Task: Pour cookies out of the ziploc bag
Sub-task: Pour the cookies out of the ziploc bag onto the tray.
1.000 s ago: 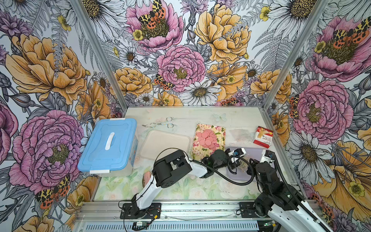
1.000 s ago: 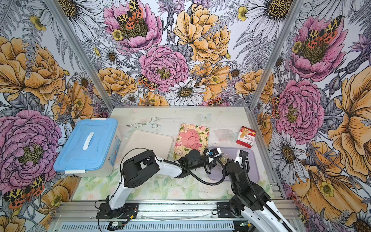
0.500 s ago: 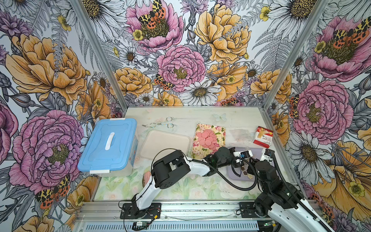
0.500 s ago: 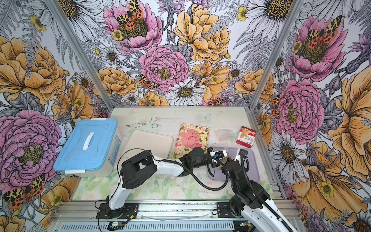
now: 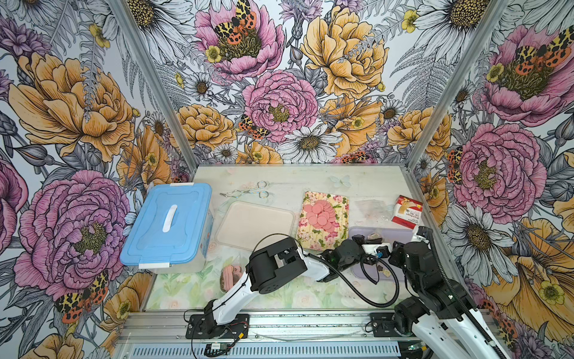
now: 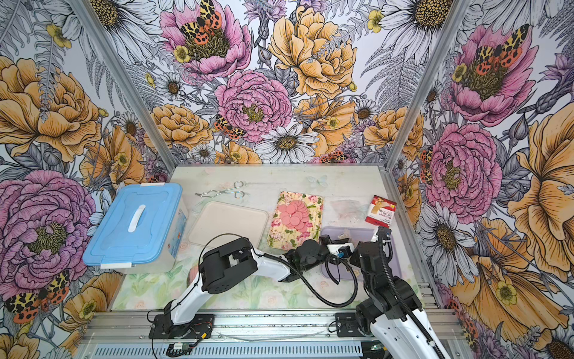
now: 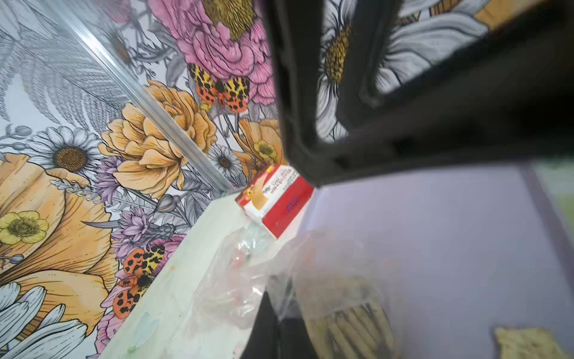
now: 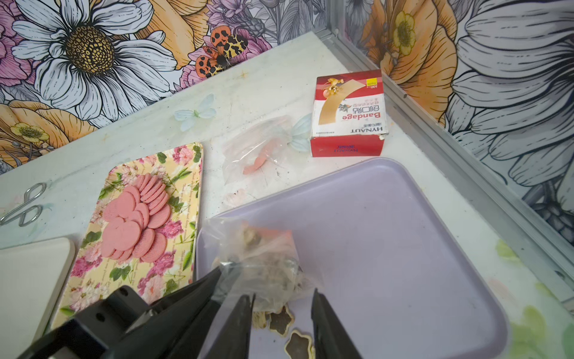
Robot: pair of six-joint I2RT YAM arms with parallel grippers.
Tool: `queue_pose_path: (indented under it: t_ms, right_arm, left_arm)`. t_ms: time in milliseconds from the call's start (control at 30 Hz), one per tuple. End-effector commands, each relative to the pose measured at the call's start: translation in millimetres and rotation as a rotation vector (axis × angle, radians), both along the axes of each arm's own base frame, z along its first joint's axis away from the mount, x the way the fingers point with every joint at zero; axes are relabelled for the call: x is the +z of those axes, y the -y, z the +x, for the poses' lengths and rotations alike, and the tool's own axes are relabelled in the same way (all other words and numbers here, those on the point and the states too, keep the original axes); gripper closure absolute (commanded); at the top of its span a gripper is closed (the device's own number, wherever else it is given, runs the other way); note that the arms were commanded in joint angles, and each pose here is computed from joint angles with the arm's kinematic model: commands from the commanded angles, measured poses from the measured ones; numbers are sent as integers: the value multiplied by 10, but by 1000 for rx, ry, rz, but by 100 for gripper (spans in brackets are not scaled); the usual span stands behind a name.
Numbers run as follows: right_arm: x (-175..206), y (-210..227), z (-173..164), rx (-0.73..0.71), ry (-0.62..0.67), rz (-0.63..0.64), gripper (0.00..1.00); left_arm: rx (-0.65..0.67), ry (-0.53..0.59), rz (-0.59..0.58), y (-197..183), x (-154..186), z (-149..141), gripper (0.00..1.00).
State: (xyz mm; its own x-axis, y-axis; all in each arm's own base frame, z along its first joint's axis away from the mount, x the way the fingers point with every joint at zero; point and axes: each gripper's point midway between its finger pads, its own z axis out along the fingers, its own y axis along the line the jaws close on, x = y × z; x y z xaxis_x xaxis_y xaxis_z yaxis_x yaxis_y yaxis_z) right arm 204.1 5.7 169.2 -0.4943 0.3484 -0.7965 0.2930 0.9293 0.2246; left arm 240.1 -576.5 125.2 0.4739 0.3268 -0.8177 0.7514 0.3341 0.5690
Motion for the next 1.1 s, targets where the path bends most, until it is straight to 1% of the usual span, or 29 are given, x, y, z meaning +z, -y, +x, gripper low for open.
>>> queue_pose_path:
  t_ms: [0,33,67,100,133,167,200,233,267,300,333,367,400,433,500,533,567,600,633,700,733,767,800,833,900,933,1000,1033,1067]
  right_arm:
    - [269,-117,104,39,98,62,65]
    - [278,-106,97,33,106,65,65]
    - [297,-97,94,29,113,66,64]
    - [331,-89,94,26,119,67,64]
    - [379,-97,95,31,124,71,63]
    - [430,-125,98,44,131,84,63]
    - [517,-150,100,57,144,98,63]
    - [607,-174,99,71,156,110,62]
    - [708,-204,100,89,171,120,61]
    - [839,-243,94,114,185,132,60]
    - [953,-278,85,137,195,140,59]
    - [1036,-319,76,164,201,147,57]
    - [1108,-362,62,194,201,150,52]
    - [1156,-402,42,223,193,149,47]
    - [1191,-466,-11,274,175,148,42]
    - [1184,-450,-48,279,167,137,40]
    - [1171,-413,-86,275,164,120,35]
    - [1161,-355,-129,260,162,98,27]
    - [1156,-297,-174,247,153,75,21]
    - [1129,-230,-254,236,111,43,11]
    - [1113,-209,-290,235,84,31,9]
    - [1093,-198,-317,237,54,20,6]
    - [1068,-183,-356,240,9,3,1]
    - [1045,-159,-403,241,-42,-18,1]
    - [1032,-137,-504,254,-114,-35,1]
    - [1058,-142,-558,270,-124,-34,1]
    - [1130,-93,-657,277,-131,-53,1]
    - [1153,-57,-696,273,-133,-66,1]
    - [1160,-63,-727,288,-140,-71,1]
  left_arm:
    - [-74,87,-109,-30,304,-315,100]
    - [-107,33,-125,-69,354,-361,100]
    - [-129,-42,-69,-35,268,-271,100]
    - [-139,-91,-15,13,135,-187,100]
    - [-109,-71,-41,-17,102,-135,100]
    - [-112,-63,-95,-85,143,-165,100]
    - [-145,-74,-148,-135,259,-223,100]
    - [-184,-103,-139,-109,268,-260,100]
    - [-193,-116,-95,-45,190,-230,100]
    - [-162,-94,-41,26,94,-206,100]
    - [-157,-63,-54,22,123,-251,100]
    - [-182,-56,-116,-23,279,-316,100]
    - [-213,-79,-158,-54,414,-351,100]
    - [-227,-94,-133,-8,423,-326,100]
    - [-182,-68,-9,106,189,-227,100]
    - [-181,-46,-33,77,235,-264,100]
    - [-204,-48,-85,3,343,-337,100]
    - [-234,-59,-124,-40,450,-394,100]
    - [-245,-65,-92,5,406,-382,100]
    - [-191,-30,41,120,163,-294,100]
    - [-197,0,0,79,250,-356,100]
    - [-222,5,-73,16,424,-420,100]
    - [-259,-15,-113,-12,541,-451,100]
    - [-276,-34,-76,41,486,-390,100]
    - [-225,-14,38,162,199,-224,100]
    - [-225,1,5,138,228,-237,100]
    - [-294,-30,-117,40,488,-361,100]
    - [-305,-37,-117,65,486,-351,100]
    - [-291,-35,-55,165,367,-297,100]
